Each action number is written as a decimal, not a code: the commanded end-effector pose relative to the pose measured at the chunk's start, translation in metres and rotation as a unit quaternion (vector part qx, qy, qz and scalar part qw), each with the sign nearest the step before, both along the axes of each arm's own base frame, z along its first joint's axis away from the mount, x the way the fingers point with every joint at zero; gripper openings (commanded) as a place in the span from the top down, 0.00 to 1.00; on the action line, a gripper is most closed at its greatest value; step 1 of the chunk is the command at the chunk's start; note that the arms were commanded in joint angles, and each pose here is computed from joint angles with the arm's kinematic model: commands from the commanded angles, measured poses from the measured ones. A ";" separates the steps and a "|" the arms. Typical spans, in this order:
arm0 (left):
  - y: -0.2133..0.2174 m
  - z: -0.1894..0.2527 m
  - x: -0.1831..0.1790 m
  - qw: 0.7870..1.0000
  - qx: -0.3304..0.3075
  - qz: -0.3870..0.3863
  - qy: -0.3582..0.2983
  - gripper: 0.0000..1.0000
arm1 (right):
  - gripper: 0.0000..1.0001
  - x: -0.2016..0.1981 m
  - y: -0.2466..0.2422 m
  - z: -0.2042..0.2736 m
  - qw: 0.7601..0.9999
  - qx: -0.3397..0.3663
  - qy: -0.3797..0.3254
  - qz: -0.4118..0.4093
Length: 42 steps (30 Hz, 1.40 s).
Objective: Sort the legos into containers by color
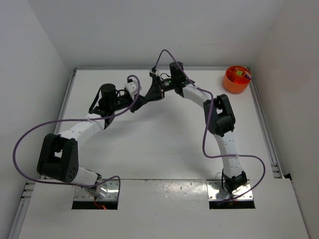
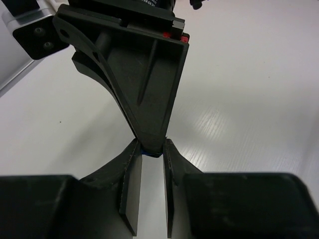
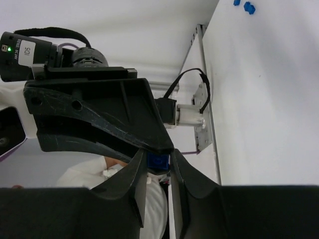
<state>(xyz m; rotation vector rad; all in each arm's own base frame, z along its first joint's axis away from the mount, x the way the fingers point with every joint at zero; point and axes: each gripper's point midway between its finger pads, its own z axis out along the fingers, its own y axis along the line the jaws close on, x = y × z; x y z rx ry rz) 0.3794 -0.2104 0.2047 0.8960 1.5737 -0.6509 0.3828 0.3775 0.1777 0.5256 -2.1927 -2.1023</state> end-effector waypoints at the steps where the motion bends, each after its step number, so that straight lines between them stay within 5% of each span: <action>1: -0.002 0.036 0.014 0.996 -0.029 0.021 -0.080 0.85 | 0.85 -0.032 0.000 0.017 0.996 0.024 0.018 0.081; 5: -0.006 0.032 0.011 0.997 -0.030 0.017 -0.072 0.74 | 1.00 -0.032 0.000 0.018 0.996 0.023 0.019 0.081; 11: -0.008 0.021 0.004 0.998 -0.020 0.012 -0.053 0.48 | 1.00 -0.031 0.001 0.019 0.997 0.024 0.014 0.076; 20: 0.036 0.014 -0.017 0.998 0.010 0.047 -0.027 0.21 | 1.00 -0.007 -0.027 0.027 0.998 0.036 -0.032 0.031; 22: 0.046 0.017 -0.024 0.998 0.016 0.056 -0.020 0.00 | 1.00 0.004 -0.038 0.029 0.999 0.032 -0.037 0.007; 29: 0.074 -0.023 -0.029 0.978 0.072 0.144 0.129 0.00 | 1.00 0.042 -0.079 0.023 0.988 -0.037 -0.085 -0.121; 34: 0.082 -0.019 -0.027 0.972 0.074 0.166 0.151 0.00 | 1.00 0.071 -0.130 0.037 0.937 -0.160 -0.227 -0.211; 38: 0.087 0.001 -0.014 0.967 0.050 0.210 0.133 0.00 | 1.00 0.109 -0.199 0.030 0.846 -0.314 -0.329 -0.278; 42: 0.089 -0.004 -0.001 0.953 0.094 0.240 0.157 0.00 | 1.00 0.144 -0.270 0.038 0.750 -0.420 -0.382 -0.338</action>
